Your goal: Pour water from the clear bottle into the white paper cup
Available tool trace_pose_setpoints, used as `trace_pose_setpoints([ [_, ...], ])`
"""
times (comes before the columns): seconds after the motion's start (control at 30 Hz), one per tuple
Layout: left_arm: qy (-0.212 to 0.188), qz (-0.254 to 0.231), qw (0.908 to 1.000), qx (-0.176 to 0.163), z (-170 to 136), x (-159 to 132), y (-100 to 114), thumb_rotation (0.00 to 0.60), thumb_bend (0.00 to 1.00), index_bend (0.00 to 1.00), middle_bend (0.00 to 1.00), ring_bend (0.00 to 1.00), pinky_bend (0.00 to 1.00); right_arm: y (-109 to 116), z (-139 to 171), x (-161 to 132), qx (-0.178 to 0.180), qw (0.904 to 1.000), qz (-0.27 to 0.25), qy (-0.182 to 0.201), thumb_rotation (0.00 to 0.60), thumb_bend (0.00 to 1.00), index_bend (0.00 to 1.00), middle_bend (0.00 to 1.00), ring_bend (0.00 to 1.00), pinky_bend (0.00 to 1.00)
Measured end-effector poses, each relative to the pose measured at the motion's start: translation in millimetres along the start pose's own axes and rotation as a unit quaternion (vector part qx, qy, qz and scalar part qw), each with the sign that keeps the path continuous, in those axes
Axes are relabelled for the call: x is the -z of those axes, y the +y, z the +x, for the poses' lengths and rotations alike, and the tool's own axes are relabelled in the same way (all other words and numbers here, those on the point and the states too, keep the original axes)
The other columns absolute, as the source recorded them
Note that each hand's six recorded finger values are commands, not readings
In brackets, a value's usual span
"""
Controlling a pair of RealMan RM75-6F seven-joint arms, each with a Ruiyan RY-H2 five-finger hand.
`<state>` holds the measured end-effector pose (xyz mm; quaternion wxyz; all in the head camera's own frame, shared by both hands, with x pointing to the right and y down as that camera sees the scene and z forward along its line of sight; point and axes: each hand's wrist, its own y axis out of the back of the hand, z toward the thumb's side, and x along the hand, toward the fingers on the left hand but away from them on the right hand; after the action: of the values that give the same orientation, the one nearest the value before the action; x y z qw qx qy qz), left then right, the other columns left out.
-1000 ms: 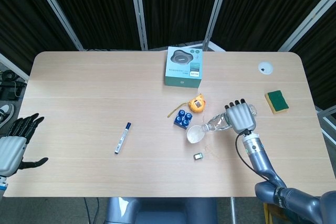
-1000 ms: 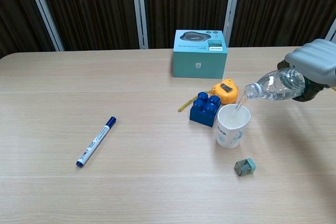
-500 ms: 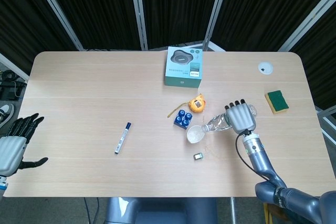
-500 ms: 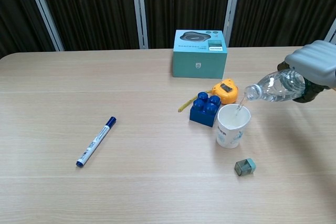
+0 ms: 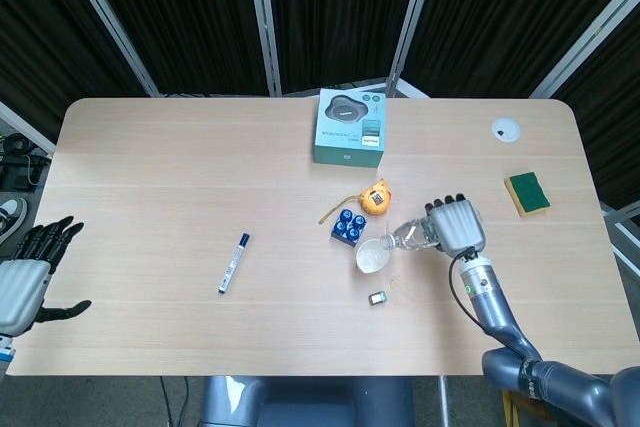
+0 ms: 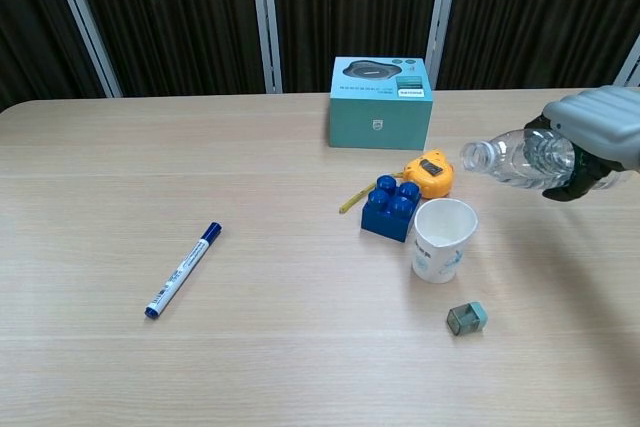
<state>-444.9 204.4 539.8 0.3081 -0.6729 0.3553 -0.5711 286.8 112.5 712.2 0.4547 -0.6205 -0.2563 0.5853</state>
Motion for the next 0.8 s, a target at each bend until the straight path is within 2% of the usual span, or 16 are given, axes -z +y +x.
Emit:
trace_pose_setpoints([
  [0.2,0.002,0.001,1.0000,0.003,2,1,-1,0.600,0.00,0.00,0.00,0.00,0.00,5,-1,1,0.005,0.9938,-0.110,-0.010,0.600,0.46,0.62,0.63,0.58,0.47],
  [0.33,0.004,0.006,1.0000,0.004,3,1,-2,0.600,0.00,0.00,0.00,0.00,0.00,10,-3,3,0.012,0.9789,-0.203,-0.018,0.600,0.46,0.62,0.63,0.58,0.47],
  [0.43,0.006,0.006,0.9999,0.006,4,1,-4,0.600,0.00,0.00,0.00,0.00,0.00,12,-7,5,0.016,0.9588,-0.283,-0.022,0.600,0.46,0.62,0.63,0.58,0.47],
  [0.53,0.008,0.006,0.9999,0.006,5,2,-4,0.600,0.00,0.00,0.00,0.00,0.00,12,-12,8,0.020,0.9314,-0.362,-0.028,0.600,0.46,0.62,0.63,0.58,0.47],
  [0.67,0.010,0.006,0.9999,0.006,5,3,-4,0.600,0.00,0.00,0.00,0.00,0.00,3,-19,16,0.022,0.8883,-0.457,-0.045,0.600,0.46,0.62,0.63,0.58,0.47],
  [0.8,0.013,0.006,0.9999,0.010,7,3,-6,0.600,0.00,0.00,0.00,0.00,0.00,-11,-25,25,0.021,0.8542,-0.515,-0.070,0.600,0.47,0.62,0.63,0.58,0.47],
])
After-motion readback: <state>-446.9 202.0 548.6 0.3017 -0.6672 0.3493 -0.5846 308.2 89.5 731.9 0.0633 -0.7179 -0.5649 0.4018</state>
